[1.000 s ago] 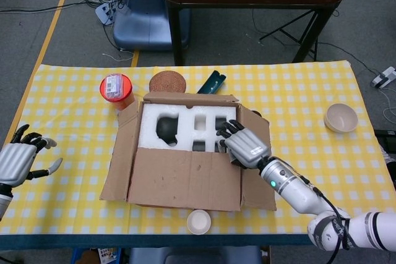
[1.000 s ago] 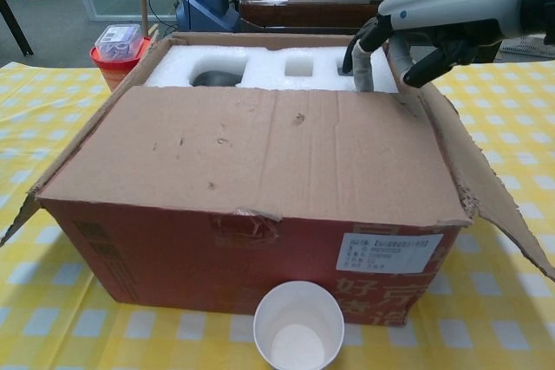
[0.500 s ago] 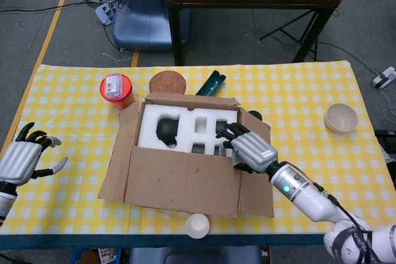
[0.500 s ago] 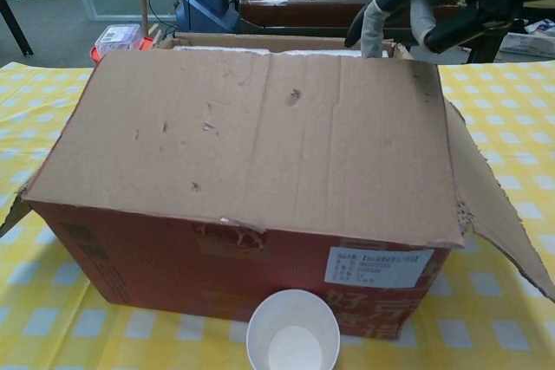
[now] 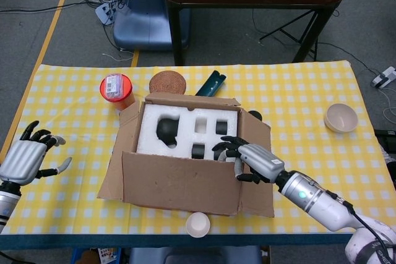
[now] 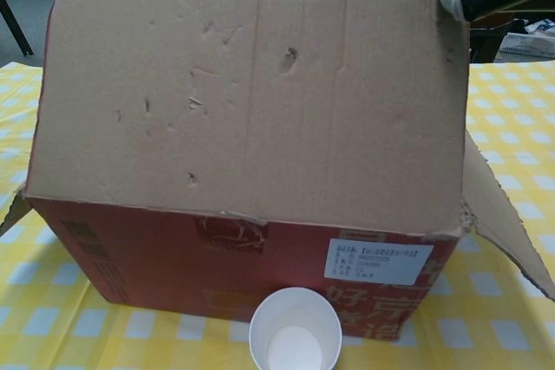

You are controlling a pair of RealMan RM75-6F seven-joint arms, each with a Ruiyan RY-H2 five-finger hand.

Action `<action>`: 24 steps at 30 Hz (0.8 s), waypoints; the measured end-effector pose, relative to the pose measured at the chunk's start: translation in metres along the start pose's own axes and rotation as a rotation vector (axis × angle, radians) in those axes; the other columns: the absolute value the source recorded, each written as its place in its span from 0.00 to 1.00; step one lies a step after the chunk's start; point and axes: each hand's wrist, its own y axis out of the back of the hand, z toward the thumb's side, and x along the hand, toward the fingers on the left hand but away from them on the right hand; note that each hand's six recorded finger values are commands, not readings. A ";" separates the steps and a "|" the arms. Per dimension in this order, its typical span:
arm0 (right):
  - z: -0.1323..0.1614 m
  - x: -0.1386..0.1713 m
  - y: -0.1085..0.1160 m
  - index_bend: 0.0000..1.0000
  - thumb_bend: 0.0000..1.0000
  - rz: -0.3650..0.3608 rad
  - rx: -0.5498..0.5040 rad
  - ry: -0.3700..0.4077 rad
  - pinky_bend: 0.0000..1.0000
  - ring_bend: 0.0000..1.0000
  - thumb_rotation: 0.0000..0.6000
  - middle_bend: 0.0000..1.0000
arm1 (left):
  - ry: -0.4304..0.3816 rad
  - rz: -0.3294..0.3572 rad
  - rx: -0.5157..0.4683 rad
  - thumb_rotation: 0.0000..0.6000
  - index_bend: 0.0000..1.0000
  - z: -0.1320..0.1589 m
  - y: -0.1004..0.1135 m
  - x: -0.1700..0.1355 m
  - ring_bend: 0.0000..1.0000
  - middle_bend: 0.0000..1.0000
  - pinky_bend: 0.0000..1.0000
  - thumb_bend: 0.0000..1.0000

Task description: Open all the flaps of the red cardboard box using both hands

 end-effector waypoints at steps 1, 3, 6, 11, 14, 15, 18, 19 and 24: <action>0.002 0.002 -0.002 0.44 1.00 0.011 -0.030 0.013 0.00 0.00 0.90 0.18 | 0.000 0.001 0.001 0.32 0.44 0.000 0.000 0.000 0.22 0.40 0.00 0.32; 0.005 0.004 -0.004 0.44 1.00 0.029 -0.077 0.034 0.00 0.00 0.91 0.18 | 0.002 0.001 0.004 0.32 0.44 0.001 0.001 -0.001 0.22 0.40 0.00 0.32; 0.009 0.008 -0.008 0.44 1.00 0.060 -0.153 0.073 0.00 0.00 0.92 0.18 | 0.004 0.002 0.008 0.33 0.44 0.001 0.002 -0.001 0.22 0.40 0.00 0.32; 0.014 0.016 -0.015 0.44 1.00 0.129 -0.251 0.142 0.00 0.00 0.92 0.18 | 0.006 0.005 0.012 0.32 0.44 0.001 0.004 -0.003 0.22 0.40 0.00 0.32; 0.015 0.021 -0.020 0.44 1.00 0.177 -0.287 0.176 0.00 0.00 0.93 0.18 | 0.008 0.007 0.013 0.32 0.44 0.001 0.004 -0.004 0.22 0.40 0.00 0.32; 0.016 0.022 -0.022 0.44 1.00 0.191 -0.291 0.186 0.00 0.00 0.93 0.18 | 0.008 0.008 0.015 0.32 0.44 0.000 0.005 -0.004 0.22 0.40 0.00 0.32; 0.016 0.026 -0.028 0.44 1.00 0.236 -0.296 0.214 0.00 0.00 0.93 0.18 | 0.011 0.009 0.018 0.32 0.44 0.000 0.006 -0.006 0.22 0.40 0.00 0.32; 0.016 0.028 -0.030 0.44 1.00 0.251 -0.297 0.220 0.00 0.00 0.93 0.18 | 0.012 0.010 0.019 0.32 0.44 0.000 0.006 -0.006 0.22 0.40 0.00 0.32; 0.015 0.031 -0.038 0.44 1.00 0.292 -0.293 0.223 0.00 0.01 0.93 0.18 | 0.017 0.009 0.019 0.32 0.44 -0.002 0.006 -0.008 0.22 0.40 0.00 0.32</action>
